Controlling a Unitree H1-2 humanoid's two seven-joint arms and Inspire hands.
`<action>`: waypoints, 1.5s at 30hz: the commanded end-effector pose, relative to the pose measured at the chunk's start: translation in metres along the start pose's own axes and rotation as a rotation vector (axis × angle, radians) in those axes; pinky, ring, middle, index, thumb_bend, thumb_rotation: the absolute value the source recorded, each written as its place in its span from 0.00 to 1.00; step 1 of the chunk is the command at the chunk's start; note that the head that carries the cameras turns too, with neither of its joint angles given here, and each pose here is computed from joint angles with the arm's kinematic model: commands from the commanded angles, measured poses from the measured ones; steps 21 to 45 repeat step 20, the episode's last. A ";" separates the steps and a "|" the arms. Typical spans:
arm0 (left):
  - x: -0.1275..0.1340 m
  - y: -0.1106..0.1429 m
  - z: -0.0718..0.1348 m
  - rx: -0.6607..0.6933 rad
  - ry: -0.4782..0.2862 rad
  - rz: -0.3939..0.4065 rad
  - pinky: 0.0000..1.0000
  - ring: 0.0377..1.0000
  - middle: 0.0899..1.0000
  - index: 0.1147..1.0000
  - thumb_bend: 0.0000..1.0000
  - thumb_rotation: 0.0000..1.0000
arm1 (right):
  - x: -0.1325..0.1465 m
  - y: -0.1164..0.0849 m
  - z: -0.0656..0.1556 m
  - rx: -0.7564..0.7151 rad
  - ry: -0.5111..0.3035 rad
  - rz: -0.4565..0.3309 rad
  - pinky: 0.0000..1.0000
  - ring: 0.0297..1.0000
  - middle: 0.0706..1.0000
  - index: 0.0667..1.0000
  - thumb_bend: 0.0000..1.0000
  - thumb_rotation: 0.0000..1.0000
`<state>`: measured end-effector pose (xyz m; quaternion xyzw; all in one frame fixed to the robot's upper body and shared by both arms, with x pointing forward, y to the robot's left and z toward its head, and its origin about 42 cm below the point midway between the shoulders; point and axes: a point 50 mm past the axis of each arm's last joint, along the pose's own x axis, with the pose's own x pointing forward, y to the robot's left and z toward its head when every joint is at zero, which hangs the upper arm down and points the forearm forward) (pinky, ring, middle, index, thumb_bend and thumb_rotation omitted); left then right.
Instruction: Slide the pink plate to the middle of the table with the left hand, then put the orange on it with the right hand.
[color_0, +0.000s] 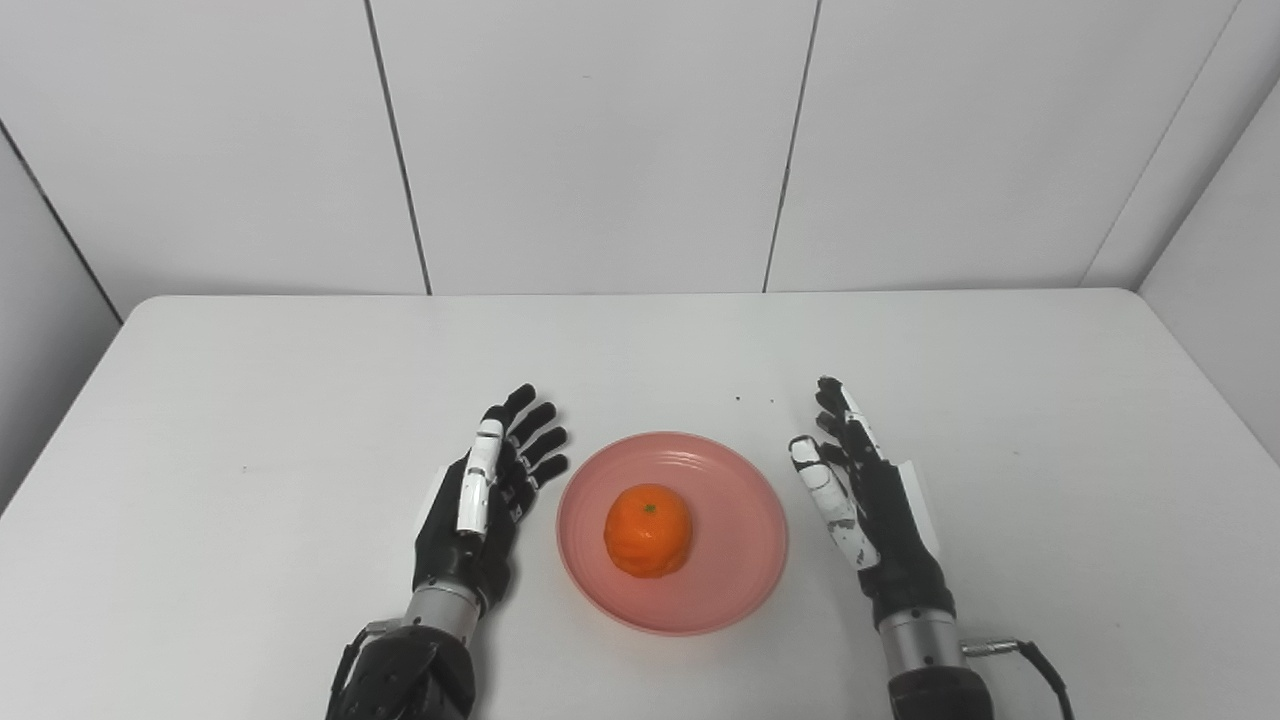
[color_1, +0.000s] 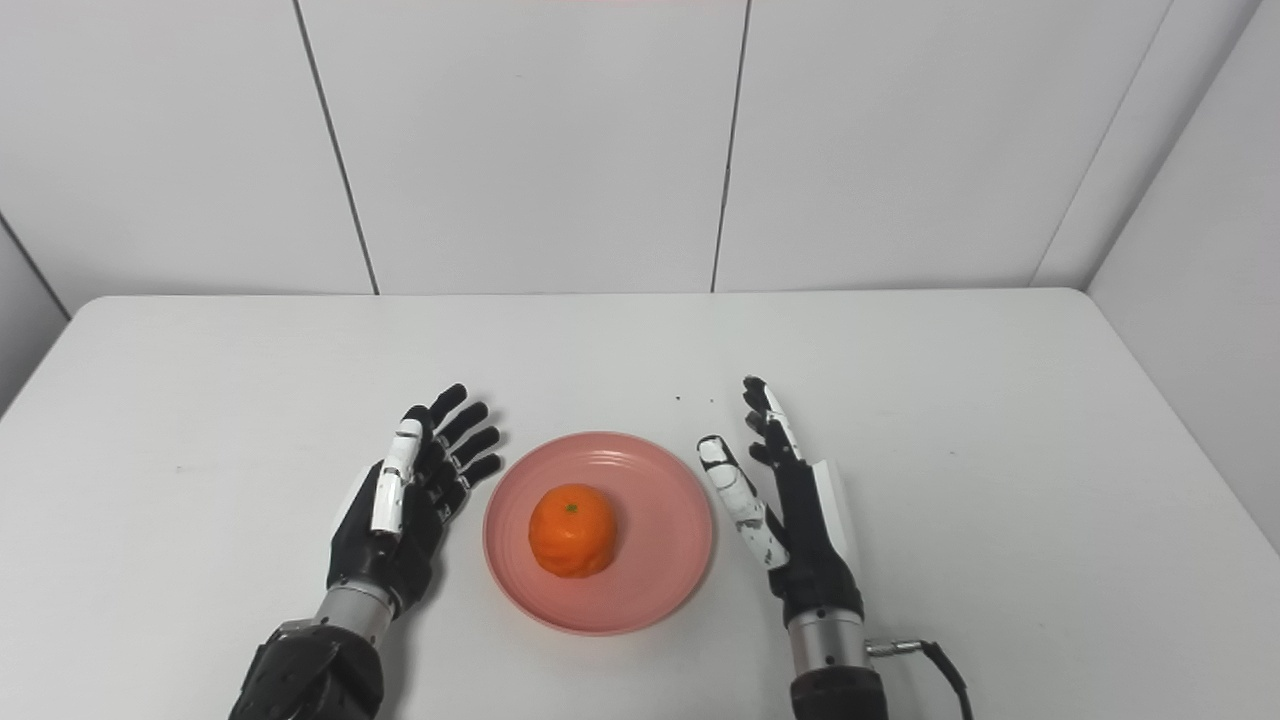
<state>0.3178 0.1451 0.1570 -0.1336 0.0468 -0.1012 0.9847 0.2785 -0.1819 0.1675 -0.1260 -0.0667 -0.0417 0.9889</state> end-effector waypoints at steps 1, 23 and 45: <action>0.000 -0.007 0.016 0.021 -0.075 -0.046 0.89 0.90 0.91 0.90 0.38 1.00 | 0.003 0.001 0.010 0.054 -0.049 -0.034 0.90 0.92 0.93 0.92 0.42 1.00; -0.017 -0.005 0.001 0.053 -0.089 -0.085 1.00 1.00 1.00 1.00 0.42 0.99 | -0.001 0.000 -0.008 0.268 0.018 0.033 0.99 1.00 1.00 1.00 0.26 1.00; -0.017 -0.005 0.001 0.053 -0.089 -0.085 1.00 1.00 1.00 1.00 0.42 0.99 | -0.001 0.000 -0.008 0.268 0.018 0.033 0.99 1.00 1.00 1.00 0.26 1.00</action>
